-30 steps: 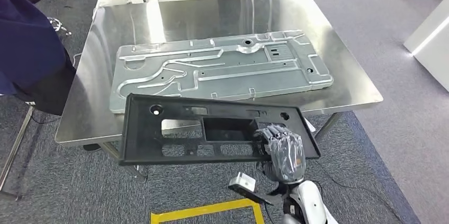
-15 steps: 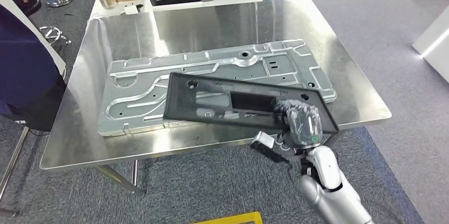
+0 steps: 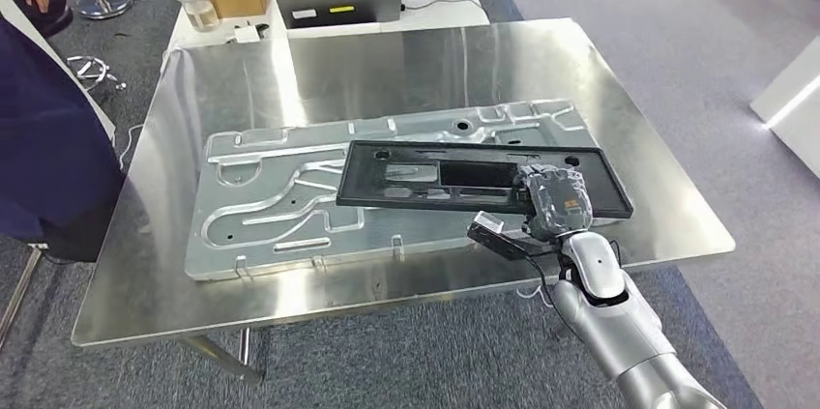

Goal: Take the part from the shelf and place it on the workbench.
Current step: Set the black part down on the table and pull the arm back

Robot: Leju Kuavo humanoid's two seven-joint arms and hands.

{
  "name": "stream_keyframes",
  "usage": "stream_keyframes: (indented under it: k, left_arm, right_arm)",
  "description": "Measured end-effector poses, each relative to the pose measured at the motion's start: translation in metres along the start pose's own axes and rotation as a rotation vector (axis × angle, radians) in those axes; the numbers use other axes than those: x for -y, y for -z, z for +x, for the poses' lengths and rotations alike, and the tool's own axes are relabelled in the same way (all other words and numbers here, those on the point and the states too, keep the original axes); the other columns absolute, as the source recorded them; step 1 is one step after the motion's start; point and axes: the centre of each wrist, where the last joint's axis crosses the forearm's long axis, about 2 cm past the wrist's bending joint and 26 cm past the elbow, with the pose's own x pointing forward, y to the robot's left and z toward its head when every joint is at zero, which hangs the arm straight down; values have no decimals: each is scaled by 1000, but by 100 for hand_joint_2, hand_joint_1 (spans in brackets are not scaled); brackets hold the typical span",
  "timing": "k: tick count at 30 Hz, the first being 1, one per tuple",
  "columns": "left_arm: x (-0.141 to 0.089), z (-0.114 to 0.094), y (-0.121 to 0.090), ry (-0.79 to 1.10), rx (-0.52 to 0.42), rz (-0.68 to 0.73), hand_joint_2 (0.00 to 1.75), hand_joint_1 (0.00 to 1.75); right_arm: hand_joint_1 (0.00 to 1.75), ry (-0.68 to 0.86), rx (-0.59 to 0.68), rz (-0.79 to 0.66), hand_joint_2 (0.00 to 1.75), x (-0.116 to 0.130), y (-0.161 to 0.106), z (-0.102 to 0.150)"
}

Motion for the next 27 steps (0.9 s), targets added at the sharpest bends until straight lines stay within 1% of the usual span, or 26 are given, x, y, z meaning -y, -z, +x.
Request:
stream_keyframes:
  k: [4, 7, 10, 15, 16, 19, 20, 23, 27]
  left_arm:
    - [-1, 2, 1, 12, 5, -2, 0, 0]
    - [0, 1, 0, 23, 3, -9, 0, 0]
    - [-1, 5, 2, 30, 11, -12, 0, 0]
    - [-1, 8, 2, 33, 15, -13, 0, 0]
    - [-2, 9, 3, 38, 17, -14, 44, 0]
    - [-4, 12, 4, 67, 23, -16, 44, 0]
    - [-5, 12, 4, 71, 23, -15, 0, 0]
    - [-7, 13, 4, 65, 24, -9, 0, 0]
    - [-10, 15, 5, 65, 21, 1, 0, 0]
  right_arm:
    - [175, -19, -8, 40, 175, -3, 11, -1]
    - [175, -52, 24, 87, 175, -6, 19, 3]
    - [175, -87, 70, 135, 175, -9, 30, 11]
    - [175, -104, 102, 155, 175, -11, 37, 19]
    - [131, -109, 124, 164, 175, -12, 42, 27]
    - [0, -119, 203, 220, 175, -17, 59, 60]
    - [0, -116, 215, 234, 175, -19, 61, 66]
    - [0, -104, 234, 250, 175, -21, 65, 78]
    - [0, -95, 243, 260, 175, -22, 68, 84]
